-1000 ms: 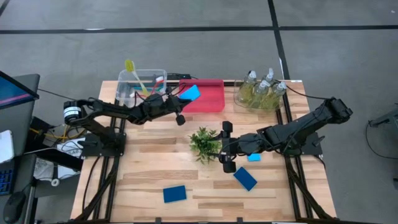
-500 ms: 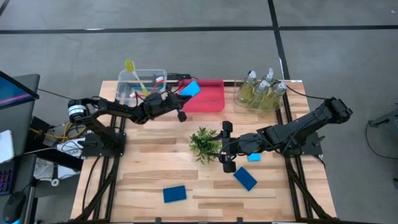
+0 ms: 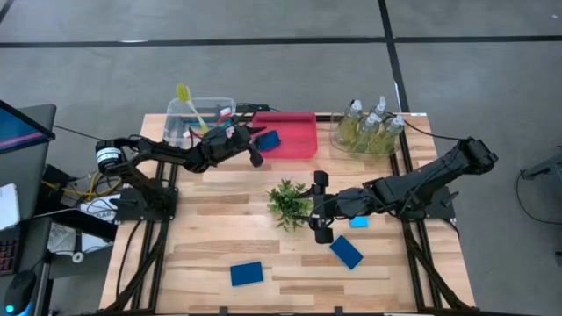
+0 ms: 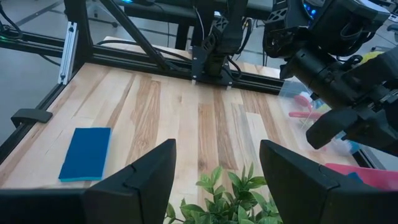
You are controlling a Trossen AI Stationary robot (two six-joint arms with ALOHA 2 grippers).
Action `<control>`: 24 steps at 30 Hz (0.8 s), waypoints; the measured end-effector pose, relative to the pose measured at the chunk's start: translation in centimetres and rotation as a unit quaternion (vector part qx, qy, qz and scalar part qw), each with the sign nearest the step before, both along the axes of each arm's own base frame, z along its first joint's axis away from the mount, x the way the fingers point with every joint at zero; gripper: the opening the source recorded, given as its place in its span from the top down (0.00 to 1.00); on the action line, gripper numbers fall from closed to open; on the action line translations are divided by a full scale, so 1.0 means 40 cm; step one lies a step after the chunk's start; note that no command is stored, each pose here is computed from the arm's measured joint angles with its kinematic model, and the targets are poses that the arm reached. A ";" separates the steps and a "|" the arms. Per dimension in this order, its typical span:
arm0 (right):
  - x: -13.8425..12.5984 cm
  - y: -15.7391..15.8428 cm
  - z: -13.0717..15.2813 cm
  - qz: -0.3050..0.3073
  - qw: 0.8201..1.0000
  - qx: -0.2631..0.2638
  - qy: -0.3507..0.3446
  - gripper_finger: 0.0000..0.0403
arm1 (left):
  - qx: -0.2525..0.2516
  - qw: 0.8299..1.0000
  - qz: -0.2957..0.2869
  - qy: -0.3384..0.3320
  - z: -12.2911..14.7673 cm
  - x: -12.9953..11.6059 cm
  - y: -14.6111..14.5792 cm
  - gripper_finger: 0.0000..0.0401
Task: Pick & Place Kitchen Sink Supplies
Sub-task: Put the blue sponge into the red bin
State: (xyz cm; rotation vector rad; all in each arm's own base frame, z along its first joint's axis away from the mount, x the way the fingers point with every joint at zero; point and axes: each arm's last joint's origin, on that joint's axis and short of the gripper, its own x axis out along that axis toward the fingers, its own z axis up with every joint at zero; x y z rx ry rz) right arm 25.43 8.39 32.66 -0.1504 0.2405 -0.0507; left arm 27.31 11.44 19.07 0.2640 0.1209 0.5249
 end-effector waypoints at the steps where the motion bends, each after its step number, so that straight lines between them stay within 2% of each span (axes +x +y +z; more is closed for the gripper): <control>1: 0.000 0.000 0.000 0.000 1.000 0.000 0.000 0.44 | 0.000 1.000 0.001 0.000 0.000 0.000 0.000 0.71; 9: 0.000 0.000 -0.001 0.000 1.000 0.000 0.002 0.44 | -0.016 1.000 0.006 -0.009 -0.001 0.000 -0.002 0.61; 14: -0.007 -0.003 -0.018 -0.015 0.999 0.038 0.036 0.44 | -0.024 1.000 -0.006 0.006 -0.009 0.006 -0.019 0.61; 24: -0.051 -0.035 -0.065 -0.148 0.978 0.080 0.126 0.44 | -0.038 0.998 -0.019 0.046 -0.021 0.006 -0.041 0.62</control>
